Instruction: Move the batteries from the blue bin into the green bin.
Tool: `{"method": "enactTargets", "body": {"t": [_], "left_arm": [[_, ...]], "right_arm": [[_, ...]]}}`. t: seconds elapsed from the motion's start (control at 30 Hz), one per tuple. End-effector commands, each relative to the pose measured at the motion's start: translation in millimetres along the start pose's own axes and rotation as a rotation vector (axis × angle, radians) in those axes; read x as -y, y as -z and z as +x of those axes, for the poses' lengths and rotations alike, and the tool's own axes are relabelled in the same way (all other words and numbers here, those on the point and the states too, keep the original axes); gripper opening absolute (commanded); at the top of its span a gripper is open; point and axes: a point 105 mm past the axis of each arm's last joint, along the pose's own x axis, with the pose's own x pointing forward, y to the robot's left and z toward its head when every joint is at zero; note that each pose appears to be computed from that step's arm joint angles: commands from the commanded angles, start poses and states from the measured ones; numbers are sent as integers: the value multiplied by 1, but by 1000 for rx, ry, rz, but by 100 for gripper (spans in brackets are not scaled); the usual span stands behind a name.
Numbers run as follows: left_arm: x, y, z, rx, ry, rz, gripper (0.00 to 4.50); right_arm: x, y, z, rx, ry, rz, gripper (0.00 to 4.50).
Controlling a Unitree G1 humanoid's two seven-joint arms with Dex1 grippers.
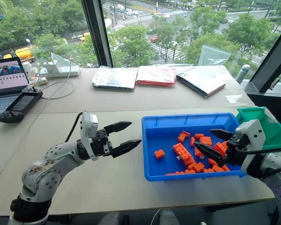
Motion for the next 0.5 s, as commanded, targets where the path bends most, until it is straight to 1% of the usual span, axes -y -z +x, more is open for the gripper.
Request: {"method": "enactTargets", "body": {"t": [0.03,0.23,0.4,0.5], "left_arm": [[0,-7,0,47,12,28,450],[-7,-3,-4,130,-14,61,450],[4,-9,1,210,19,35,450],[10,-3,6,195,52,31,450]], "right_arm": [[4,-8,-5,24,23,-44,449],[8,-7,-6,23,38,-46,449],[16,-11,-12,13,70,-63,449],[21,-13,-15,-45,73,-73,449]]}}
